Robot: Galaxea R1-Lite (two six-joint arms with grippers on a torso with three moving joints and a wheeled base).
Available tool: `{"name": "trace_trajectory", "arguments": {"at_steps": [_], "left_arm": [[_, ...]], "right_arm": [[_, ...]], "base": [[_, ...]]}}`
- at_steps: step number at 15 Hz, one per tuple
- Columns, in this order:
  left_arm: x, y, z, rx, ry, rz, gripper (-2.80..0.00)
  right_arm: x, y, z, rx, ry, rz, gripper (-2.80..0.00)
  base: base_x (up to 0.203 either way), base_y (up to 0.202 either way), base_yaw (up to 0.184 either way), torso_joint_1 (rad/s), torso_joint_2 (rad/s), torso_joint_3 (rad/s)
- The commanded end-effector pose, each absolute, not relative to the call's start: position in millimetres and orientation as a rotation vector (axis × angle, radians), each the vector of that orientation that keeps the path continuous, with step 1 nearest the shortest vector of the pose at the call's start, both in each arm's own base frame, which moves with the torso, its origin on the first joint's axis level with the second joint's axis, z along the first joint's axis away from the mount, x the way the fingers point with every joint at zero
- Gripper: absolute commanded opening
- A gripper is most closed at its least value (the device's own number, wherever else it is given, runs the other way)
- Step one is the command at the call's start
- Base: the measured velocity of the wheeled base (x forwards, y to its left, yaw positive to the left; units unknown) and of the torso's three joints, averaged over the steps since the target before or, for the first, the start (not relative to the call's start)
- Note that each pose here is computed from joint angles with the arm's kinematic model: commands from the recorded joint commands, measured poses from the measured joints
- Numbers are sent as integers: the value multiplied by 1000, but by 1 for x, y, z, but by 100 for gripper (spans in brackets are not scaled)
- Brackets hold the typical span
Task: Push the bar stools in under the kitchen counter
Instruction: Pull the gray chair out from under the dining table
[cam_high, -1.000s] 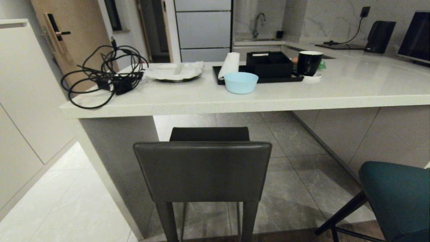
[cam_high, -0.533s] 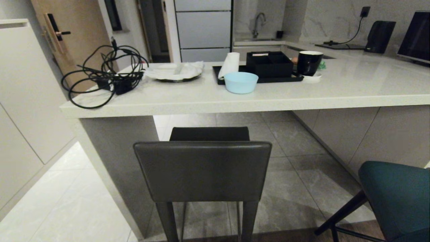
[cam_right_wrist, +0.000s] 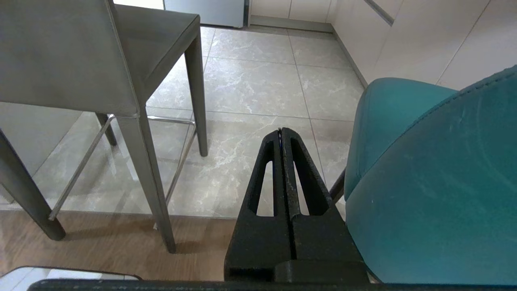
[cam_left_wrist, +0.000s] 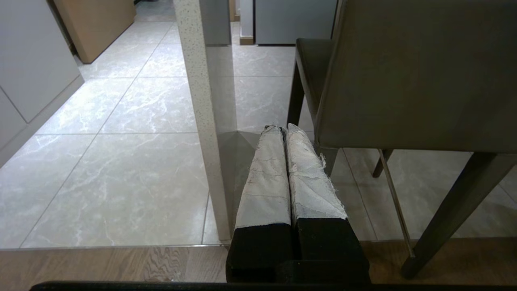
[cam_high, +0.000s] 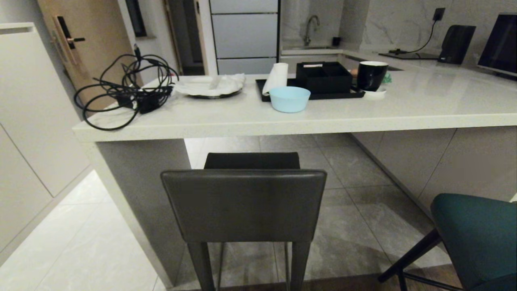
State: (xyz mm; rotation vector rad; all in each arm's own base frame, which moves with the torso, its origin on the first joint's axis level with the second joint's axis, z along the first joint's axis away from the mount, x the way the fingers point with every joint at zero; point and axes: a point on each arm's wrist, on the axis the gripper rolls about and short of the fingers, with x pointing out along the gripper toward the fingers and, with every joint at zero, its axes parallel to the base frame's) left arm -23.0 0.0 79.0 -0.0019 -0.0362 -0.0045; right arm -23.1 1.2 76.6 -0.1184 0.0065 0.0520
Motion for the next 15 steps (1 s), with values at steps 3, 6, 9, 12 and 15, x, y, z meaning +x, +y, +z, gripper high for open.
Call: {"name": "trace_trajectory", "arguments": {"at_steps": [3, 6, 9, 12, 15], "left_arm": [[-22, 0, 76, -11, -28, -2, -280], [-22, 0, 76, -11, -29, -3, -280], [-22, 0, 76, -12, -29, -3, -280], [-22, 0, 76, -9, -28, 0, -280], [-22, 0, 75, -9, -28, 0, -280]], "right_arm": [[-23, 1, 75, -115, 5, 48, -280], [-23, 1, 75, -112, 5, 46, -280], [-23, 1, 75, -112, 4, 46, -280], [-23, 1, 75, -112, 5, 47, -280], [-23, 1, 75, -112, 7, 45, -280]], "base": [[0, 0, 0, 0, 0, 0], [0, 0, 0, 0, 0, 0], [0, 0, 0, 0, 0, 0], [0, 0, 0, 0, 0, 0], [0, 0, 0, 0, 0, 0]]}}
